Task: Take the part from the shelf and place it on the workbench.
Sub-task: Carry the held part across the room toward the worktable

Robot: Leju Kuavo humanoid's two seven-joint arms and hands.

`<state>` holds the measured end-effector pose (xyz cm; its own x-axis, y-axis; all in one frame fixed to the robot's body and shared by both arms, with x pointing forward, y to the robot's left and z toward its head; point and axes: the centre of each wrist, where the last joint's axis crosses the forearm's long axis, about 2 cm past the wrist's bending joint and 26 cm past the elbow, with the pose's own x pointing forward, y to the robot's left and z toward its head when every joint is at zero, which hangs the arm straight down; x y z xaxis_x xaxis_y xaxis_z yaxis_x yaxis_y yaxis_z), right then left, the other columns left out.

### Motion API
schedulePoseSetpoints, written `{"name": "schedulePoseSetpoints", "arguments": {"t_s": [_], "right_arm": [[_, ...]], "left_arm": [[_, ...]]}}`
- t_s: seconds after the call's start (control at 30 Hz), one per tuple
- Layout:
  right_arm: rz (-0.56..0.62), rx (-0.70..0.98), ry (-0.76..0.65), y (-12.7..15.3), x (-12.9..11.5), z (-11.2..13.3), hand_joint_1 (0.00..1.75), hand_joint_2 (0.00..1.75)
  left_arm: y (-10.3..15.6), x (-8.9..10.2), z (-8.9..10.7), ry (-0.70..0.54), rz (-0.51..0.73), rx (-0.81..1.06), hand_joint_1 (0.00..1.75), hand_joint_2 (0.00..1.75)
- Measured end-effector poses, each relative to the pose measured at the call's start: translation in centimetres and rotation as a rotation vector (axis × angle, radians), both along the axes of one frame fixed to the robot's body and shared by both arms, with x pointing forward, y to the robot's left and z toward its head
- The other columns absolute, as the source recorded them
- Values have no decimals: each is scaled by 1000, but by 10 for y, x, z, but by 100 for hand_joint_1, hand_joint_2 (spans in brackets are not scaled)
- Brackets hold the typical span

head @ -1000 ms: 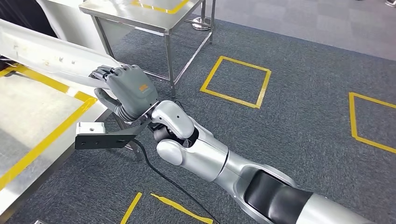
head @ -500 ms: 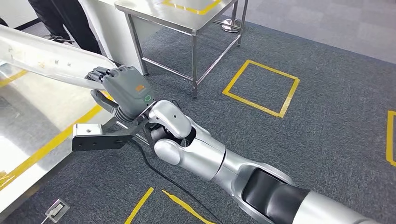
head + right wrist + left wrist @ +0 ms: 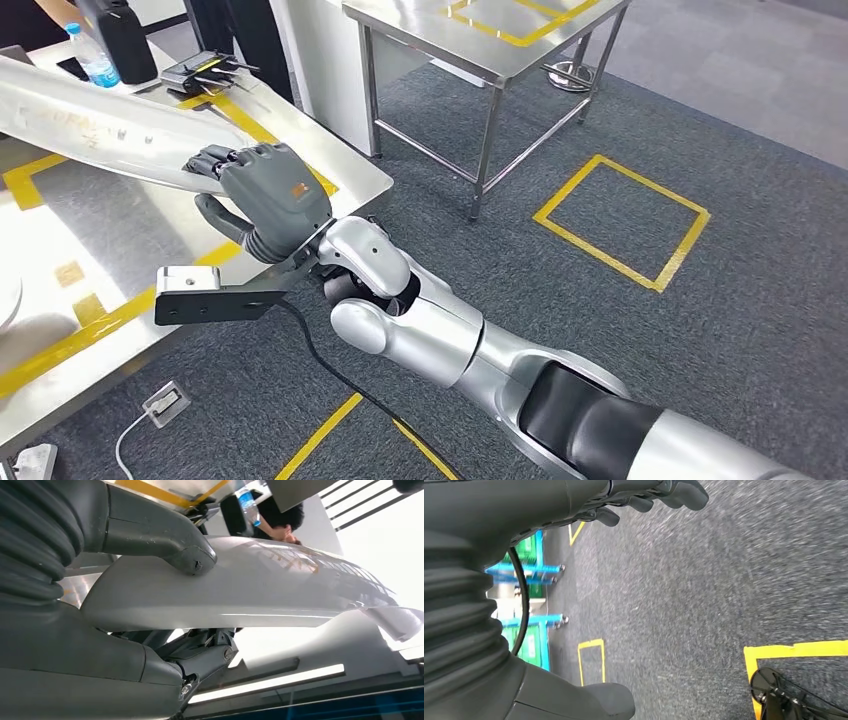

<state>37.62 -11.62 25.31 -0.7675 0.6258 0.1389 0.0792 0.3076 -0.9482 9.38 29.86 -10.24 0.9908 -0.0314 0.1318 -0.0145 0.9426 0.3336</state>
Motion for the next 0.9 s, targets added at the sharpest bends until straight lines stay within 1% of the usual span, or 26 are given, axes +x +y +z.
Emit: {"name": "schedulePoseSetpoints", "arguments": {"t_s": [0.23,0.47,0.77,0.9], "right_arm": [[-2,-2,-5,1,0,2,175,175],[-1,-6,1,2,0,1,175,175],[2,-7,-10,3,1,5,175,175],[-1,-12,-3,1,1,2,175,175]], "left_arm": [[-2,-2,-1,5,-1,-7,0,175],[-1,-1,0,8,0,-11,0,175],[1,1,0,7,2,-7,0,175],[1,2,0,6,3,-7,0,175]]}}
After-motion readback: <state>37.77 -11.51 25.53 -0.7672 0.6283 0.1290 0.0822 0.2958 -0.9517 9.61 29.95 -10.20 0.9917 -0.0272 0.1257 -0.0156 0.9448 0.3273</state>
